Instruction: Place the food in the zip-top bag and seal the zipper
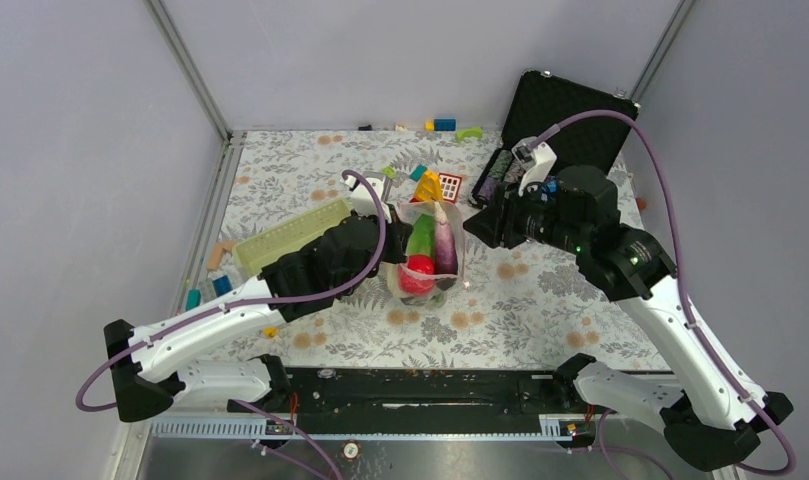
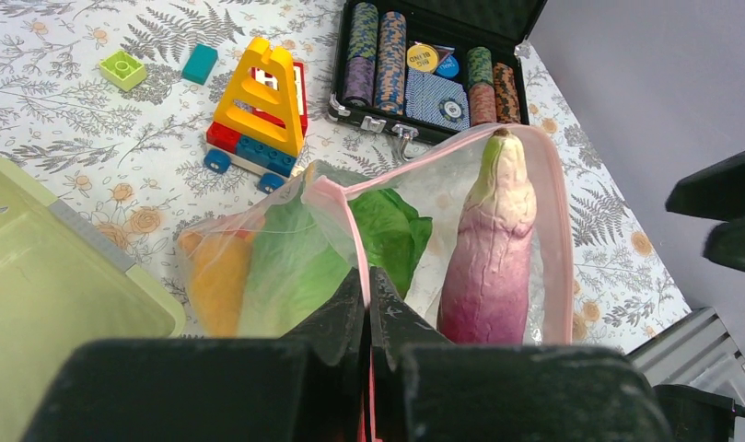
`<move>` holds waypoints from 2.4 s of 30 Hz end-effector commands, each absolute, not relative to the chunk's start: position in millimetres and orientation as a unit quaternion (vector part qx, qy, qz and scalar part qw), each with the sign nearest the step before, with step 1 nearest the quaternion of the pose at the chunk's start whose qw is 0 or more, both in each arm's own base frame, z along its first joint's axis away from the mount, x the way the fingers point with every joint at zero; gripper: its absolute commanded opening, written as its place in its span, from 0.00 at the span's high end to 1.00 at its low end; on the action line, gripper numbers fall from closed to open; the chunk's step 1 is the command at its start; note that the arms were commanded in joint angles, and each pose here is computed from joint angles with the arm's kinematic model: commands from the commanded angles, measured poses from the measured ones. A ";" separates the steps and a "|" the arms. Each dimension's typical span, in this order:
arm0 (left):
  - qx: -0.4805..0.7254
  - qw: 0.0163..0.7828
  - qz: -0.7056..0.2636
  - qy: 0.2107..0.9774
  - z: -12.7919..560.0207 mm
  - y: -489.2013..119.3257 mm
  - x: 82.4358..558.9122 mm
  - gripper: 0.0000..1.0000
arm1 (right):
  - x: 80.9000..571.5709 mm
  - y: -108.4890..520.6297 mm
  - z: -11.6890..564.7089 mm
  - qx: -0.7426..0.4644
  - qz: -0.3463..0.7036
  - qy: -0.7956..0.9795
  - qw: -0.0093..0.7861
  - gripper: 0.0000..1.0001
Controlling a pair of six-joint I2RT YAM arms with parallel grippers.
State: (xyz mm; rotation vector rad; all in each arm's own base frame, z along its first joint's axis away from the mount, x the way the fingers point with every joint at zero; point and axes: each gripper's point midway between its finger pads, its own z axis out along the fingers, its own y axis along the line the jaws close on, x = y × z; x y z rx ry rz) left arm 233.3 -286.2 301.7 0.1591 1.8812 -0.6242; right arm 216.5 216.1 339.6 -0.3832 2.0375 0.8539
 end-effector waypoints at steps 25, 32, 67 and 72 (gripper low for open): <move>0.027 0.591 -0.309 0.744 359.4 -277.5 235.8 1.00 | 237.1 305.2 299.6 -0.300 0.300 0.813 0.400 0.71; 0.027 0.597 -0.311 0.739 364.2 -274.9 235.1 1.00 | 248.9 302.0 264.1 -0.283 0.245 0.849 0.374 0.71; 0.509 0.475 -0.472 0.541 364.1 -341.1 172.4 1.00 | 210.2 229.1 340.4 -0.285 0.233 0.793 0.485 0.01; 0.573 0.439 -0.489 0.490 364.5 -345.9 154.9 1.00 | 217.7 215.9 339.3 -0.255 0.198 0.814 0.483 0.04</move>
